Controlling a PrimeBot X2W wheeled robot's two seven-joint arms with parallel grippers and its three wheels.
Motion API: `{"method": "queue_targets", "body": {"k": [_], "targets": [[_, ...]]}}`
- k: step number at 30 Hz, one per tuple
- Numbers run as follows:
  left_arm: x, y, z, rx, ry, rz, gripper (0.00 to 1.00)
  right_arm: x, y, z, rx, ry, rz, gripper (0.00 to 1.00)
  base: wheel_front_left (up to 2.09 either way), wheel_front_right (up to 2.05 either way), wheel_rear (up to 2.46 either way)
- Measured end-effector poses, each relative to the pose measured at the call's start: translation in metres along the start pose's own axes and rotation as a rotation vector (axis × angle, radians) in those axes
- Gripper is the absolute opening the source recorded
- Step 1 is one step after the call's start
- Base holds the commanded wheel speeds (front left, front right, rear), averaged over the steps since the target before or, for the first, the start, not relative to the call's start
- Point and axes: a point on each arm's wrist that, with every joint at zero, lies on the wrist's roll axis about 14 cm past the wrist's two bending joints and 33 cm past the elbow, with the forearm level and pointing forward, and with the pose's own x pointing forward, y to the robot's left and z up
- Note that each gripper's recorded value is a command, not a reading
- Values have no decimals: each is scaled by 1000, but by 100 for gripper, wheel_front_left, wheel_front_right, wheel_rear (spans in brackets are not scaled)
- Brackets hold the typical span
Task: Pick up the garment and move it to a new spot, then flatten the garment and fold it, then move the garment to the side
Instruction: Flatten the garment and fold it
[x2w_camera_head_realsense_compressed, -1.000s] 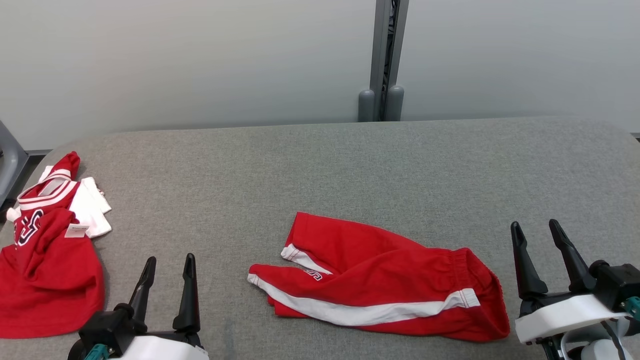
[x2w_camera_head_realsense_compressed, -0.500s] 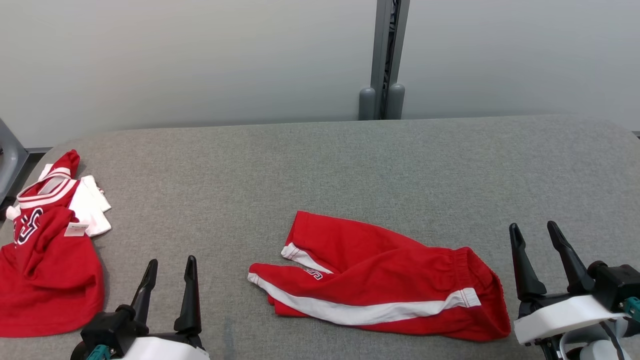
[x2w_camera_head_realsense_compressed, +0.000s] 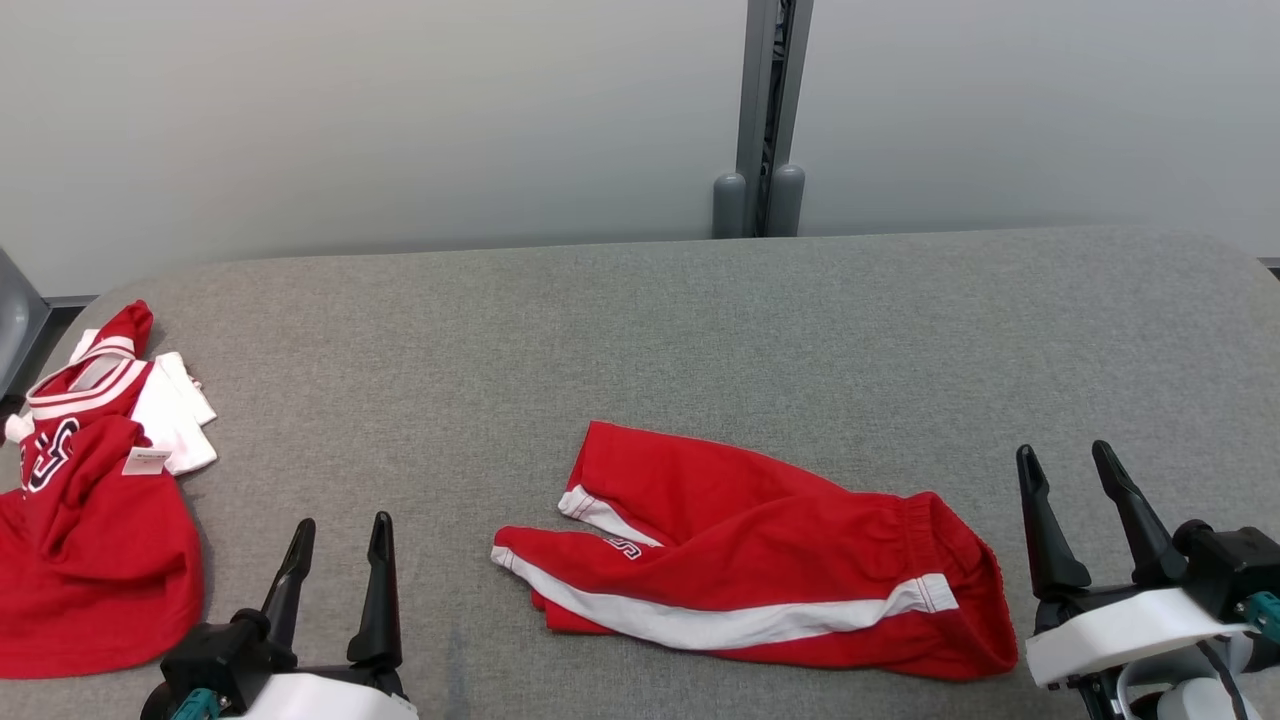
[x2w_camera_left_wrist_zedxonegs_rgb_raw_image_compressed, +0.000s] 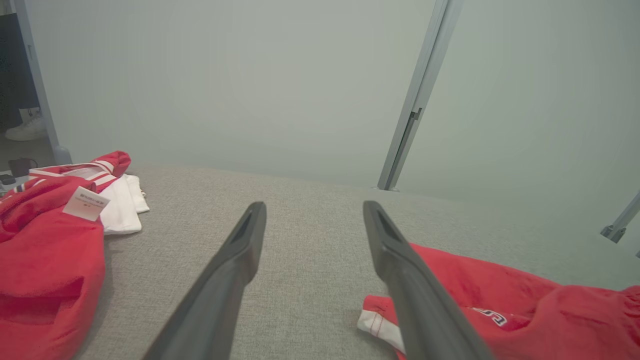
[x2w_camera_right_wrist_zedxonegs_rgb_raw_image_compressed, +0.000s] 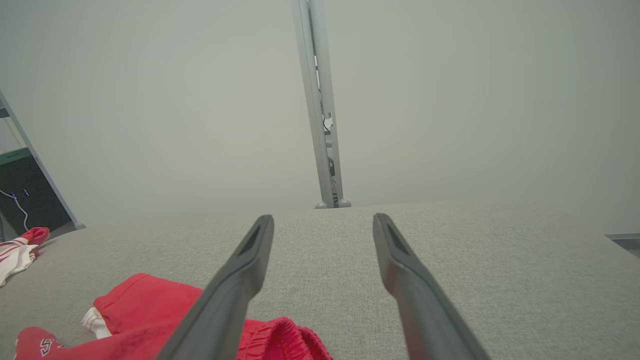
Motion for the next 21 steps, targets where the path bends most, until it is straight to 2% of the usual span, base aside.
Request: {"method": "queue_targets", "body": {"k": [8,12,16,21], "targets": [[2,-2,-8,-22,25,-13,100,-1,-1,1,5,-5,-5,100,0,0,0],[2,-8,-28,-38,119,-39,100,-3,5,-4,23,12,17,100,0,0,0],[2,-10,-44,-38,196,-57,100,-9,12,-15,41,58,58,100,0,0,0],[5,-16,-59,-29,271,-91,100,-21,27,-39,92,180,130,100,0,0,0]]}}
